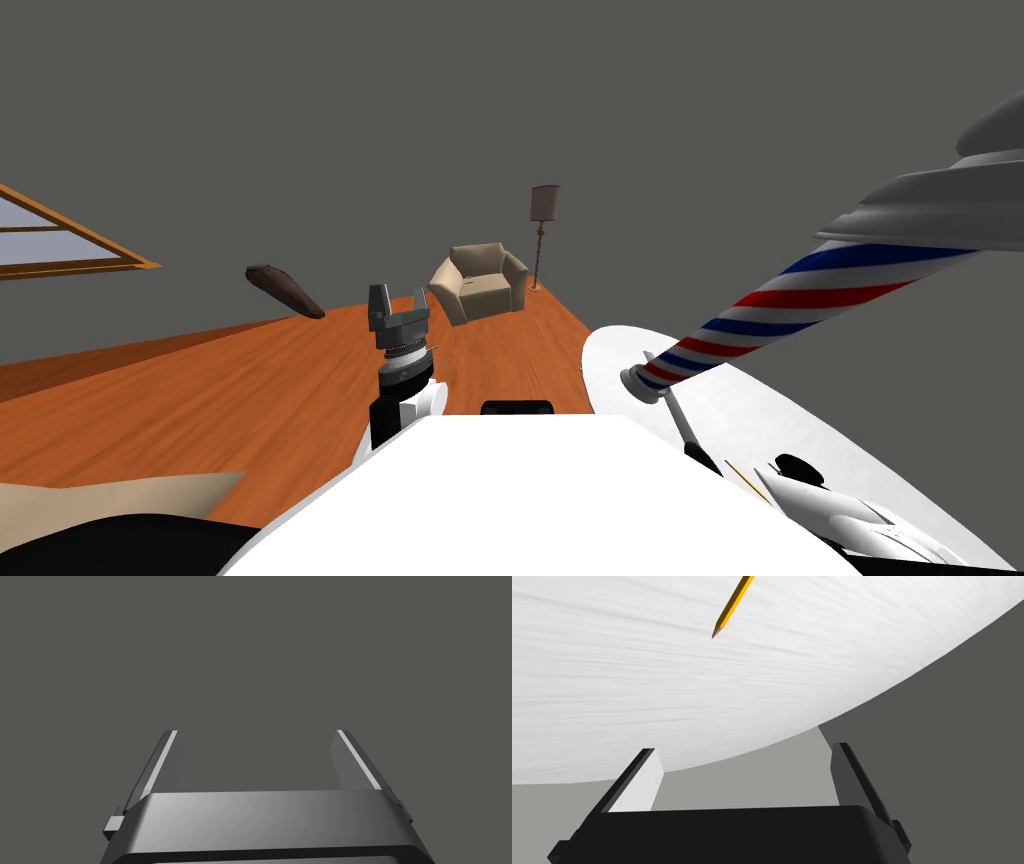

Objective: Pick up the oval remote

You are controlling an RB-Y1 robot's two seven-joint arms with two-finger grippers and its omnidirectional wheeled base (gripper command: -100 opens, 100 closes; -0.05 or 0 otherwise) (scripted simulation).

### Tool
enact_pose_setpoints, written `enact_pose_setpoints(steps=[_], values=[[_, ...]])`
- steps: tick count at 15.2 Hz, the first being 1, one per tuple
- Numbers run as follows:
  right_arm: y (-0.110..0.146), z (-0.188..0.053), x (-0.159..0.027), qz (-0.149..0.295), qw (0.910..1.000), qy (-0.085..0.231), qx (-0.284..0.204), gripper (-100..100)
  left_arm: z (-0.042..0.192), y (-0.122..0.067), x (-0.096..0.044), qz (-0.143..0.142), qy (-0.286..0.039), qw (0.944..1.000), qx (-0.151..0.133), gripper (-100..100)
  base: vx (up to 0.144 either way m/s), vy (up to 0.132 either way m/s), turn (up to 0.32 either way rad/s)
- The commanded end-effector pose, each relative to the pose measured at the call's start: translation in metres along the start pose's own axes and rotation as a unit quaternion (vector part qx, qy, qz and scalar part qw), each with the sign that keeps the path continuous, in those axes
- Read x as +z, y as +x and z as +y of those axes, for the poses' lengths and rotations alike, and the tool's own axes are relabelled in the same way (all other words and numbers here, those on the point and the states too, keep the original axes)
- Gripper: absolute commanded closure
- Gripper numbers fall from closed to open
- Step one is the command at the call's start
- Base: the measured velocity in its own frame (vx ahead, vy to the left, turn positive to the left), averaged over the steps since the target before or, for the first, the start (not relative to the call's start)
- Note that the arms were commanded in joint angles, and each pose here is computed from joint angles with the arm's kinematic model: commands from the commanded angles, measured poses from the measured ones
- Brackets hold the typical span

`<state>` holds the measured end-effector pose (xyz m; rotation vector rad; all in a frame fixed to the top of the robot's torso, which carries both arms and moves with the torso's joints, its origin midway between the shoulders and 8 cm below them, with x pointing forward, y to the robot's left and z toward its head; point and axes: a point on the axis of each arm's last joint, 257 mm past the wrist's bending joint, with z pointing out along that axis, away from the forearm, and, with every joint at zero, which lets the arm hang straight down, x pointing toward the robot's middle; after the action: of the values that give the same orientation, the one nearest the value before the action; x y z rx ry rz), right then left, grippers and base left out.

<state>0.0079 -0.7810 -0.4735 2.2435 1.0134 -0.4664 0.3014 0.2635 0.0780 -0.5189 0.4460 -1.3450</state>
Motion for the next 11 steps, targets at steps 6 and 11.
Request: enact_pose_setpoints(steps=[6,11], values=[[-0.005,0.025,-0.001,-0.008,0.9848,-0.054,-0.165,-100,0.0,0.0,0.0,0.0,0.0,1.0,0.0,0,0.004,0.005,0.029],[0.0,0.036,-0.003,-0.008,0.9561,-0.086,-0.28,-100,0.0,0.0,0.0,0.0,0.0,1.0,0.0,0,0.006,0.007,0.029]])
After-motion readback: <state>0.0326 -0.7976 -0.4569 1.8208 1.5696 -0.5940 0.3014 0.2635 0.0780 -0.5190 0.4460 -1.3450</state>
